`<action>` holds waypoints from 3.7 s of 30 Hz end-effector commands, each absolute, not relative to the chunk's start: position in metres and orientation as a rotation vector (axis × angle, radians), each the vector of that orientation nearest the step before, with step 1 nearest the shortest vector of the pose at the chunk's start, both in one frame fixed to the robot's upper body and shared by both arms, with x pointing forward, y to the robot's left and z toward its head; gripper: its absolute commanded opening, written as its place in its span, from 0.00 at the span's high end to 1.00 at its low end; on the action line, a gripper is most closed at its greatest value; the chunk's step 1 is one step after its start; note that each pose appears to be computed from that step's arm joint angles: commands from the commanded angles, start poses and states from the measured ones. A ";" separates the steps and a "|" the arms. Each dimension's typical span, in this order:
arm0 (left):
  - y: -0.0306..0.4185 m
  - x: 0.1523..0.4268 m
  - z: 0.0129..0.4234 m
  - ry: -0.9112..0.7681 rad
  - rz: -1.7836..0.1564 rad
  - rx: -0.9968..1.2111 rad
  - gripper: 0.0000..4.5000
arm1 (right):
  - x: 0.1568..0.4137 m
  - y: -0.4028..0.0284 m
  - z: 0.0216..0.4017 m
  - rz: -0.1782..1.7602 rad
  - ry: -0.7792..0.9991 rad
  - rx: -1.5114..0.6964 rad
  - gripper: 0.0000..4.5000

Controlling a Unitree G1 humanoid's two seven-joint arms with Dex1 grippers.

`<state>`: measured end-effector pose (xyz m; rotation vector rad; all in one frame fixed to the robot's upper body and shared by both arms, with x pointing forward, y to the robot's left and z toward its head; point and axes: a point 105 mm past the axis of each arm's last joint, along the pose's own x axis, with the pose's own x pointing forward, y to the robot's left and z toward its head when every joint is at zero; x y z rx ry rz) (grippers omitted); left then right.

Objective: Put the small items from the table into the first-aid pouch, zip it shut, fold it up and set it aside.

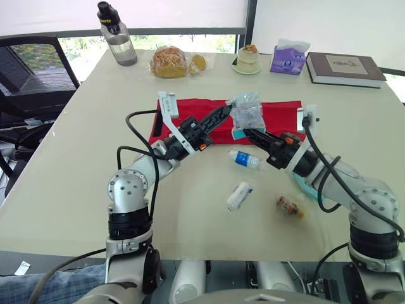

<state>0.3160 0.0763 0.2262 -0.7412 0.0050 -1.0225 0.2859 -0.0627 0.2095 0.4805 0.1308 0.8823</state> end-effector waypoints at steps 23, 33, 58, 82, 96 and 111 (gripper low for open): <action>0.074 0.312 0.230 -0.023 -1.033 -0.770 1.00 | 0.280 -0.055 0.231 0.934 0.032 0.480 0.99; 0.078 0.315 0.229 -0.026 -1.015 -0.787 1.00 | 0.286 -0.059 0.226 0.895 0.048 0.469 0.99; 0.109 0.325 0.213 0.008 -0.912 -0.771 0.03 | 0.281 -0.063 0.231 0.942 0.034 0.529 1.00; 0.211 0.382 0.157 0.101 -0.523 0.536 0.03 | 0.267 -0.087 0.191 0.862 0.147 0.462 1.00; 0.206 0.425 0.147 0.178 -0.523 0.585 0.03 | 0.263 -0.094 0.194 0.826 0.119 0.445 1.00; 0.166 0.425 0.143 0.138 -0.763 0.631 0.88 | 0.258 -0.097 0.196 0.808 0.115 0.465 1.00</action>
